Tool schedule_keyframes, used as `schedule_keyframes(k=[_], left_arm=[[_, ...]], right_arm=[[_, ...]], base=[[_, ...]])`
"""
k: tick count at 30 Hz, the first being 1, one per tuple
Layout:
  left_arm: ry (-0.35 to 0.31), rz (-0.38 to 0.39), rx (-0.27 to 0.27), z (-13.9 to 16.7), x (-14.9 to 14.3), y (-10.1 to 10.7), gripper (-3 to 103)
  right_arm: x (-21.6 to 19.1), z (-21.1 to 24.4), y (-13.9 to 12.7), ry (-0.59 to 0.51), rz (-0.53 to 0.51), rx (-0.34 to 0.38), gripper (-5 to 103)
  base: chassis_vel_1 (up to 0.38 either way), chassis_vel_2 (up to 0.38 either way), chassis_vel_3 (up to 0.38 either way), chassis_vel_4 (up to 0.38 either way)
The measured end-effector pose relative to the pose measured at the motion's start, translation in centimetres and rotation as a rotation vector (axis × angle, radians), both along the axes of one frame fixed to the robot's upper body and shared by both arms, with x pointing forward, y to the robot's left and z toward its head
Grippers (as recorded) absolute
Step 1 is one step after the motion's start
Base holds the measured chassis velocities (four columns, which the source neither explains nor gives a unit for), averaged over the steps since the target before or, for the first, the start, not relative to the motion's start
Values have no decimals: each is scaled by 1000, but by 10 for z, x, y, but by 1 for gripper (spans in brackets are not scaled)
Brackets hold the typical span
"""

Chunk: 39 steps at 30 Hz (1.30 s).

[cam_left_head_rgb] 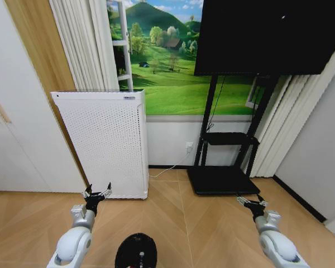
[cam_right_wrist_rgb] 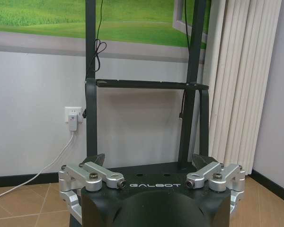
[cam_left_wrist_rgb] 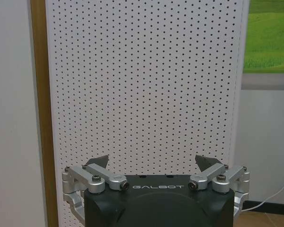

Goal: Pick up the trash bin and place the garbage on the floor into it.

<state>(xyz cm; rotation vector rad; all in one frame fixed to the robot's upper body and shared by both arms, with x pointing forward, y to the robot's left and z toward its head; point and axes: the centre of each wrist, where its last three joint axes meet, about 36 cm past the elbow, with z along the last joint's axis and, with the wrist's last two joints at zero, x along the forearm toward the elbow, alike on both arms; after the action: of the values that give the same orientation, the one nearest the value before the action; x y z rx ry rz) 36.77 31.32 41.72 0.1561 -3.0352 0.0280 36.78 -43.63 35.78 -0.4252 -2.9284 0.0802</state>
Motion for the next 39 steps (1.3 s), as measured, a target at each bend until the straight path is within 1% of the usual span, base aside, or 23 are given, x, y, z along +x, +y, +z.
schedule_keyframes(k=[39], left_arm=[[0, 0, 0, 0, 0, 0, 100]], right_arm=[[0, 0, 0, 0, 0, 0, 100]], base=[[0, 0, 0, 0]])
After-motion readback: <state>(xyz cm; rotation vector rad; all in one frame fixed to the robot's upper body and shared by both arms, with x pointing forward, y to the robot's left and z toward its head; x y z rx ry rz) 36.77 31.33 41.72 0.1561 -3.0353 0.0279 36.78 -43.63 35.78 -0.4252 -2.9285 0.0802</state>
